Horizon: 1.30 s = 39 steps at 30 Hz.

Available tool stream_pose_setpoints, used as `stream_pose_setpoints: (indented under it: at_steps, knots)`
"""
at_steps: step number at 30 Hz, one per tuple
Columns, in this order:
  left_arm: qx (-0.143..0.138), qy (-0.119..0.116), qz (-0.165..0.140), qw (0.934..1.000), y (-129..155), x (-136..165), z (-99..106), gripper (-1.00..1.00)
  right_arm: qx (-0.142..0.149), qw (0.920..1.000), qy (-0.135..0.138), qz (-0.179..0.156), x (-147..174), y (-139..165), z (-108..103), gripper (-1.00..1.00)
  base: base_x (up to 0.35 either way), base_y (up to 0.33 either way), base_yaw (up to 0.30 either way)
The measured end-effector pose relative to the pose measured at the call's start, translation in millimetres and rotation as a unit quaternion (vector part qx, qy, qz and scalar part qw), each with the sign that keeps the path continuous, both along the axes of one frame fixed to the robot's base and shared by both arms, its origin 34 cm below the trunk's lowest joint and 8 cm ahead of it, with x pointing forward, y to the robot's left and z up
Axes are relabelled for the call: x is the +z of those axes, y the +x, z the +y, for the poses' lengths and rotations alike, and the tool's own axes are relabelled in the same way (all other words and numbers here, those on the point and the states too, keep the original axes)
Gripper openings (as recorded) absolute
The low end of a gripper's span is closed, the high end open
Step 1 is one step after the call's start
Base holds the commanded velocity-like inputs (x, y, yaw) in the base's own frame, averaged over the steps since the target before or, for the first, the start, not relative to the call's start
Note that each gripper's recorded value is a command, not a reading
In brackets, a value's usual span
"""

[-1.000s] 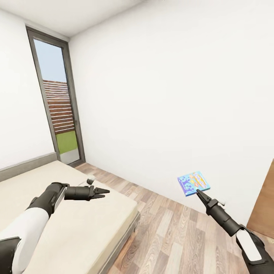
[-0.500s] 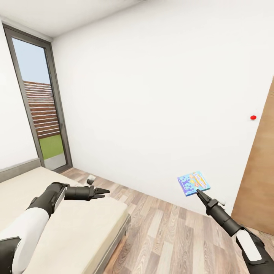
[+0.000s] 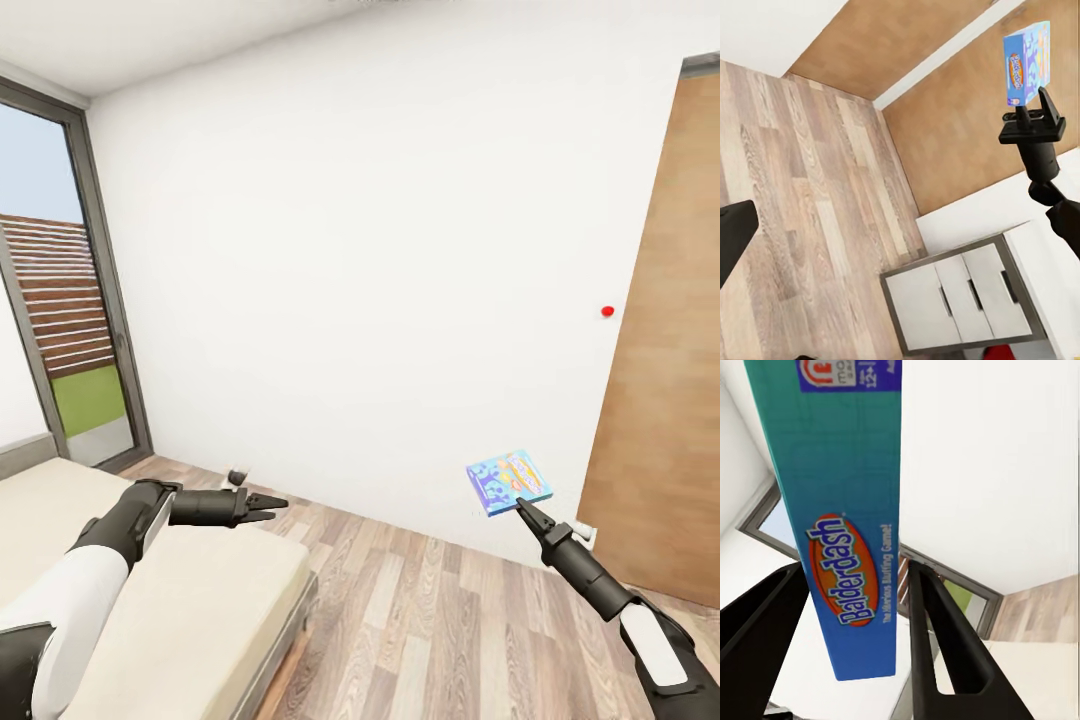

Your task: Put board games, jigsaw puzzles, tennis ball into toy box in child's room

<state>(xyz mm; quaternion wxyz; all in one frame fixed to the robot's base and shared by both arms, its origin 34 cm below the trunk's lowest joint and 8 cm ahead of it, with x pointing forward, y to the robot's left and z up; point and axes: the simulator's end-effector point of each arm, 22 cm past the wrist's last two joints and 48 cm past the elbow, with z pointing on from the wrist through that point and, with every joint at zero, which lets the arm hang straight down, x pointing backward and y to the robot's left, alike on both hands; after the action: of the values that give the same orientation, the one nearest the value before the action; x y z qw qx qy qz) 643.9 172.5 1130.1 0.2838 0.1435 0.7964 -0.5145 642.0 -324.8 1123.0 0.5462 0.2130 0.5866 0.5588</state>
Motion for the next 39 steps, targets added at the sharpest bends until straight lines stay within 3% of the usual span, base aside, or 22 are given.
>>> stream_pose_setpoints:
  at_steps: [23,29,32,39]
  knots:
    - [-0.003,-0.004,-0.004,1.0,-1,4,-1,1.0,0.0,1.0,-0.001,-0.001,3,0,-1,-1.0,0.0,0.0,-0.194]
    - [-0.001,-0.012,-0.013,0.9998,0,13,7,1.0,0.031,0.9994,0.008,0.009,14,-5,0,-1.0,0.0,0.0,-0.265]
    - [-0.004,-0.017,-0.016,0.9997,-2,18,11,1.0,0.035,0.9994,-0.001,0.008,27,-6,-4,-1.0,0.0,0.0,-0.267]
    - [-0.01,-0.029,-0.017,0.9994,-4,24,12,1.0,0.033,0.9973,-0.063,0.017,74,-11,-5,-1.0,0.0,0.0,-0.242]
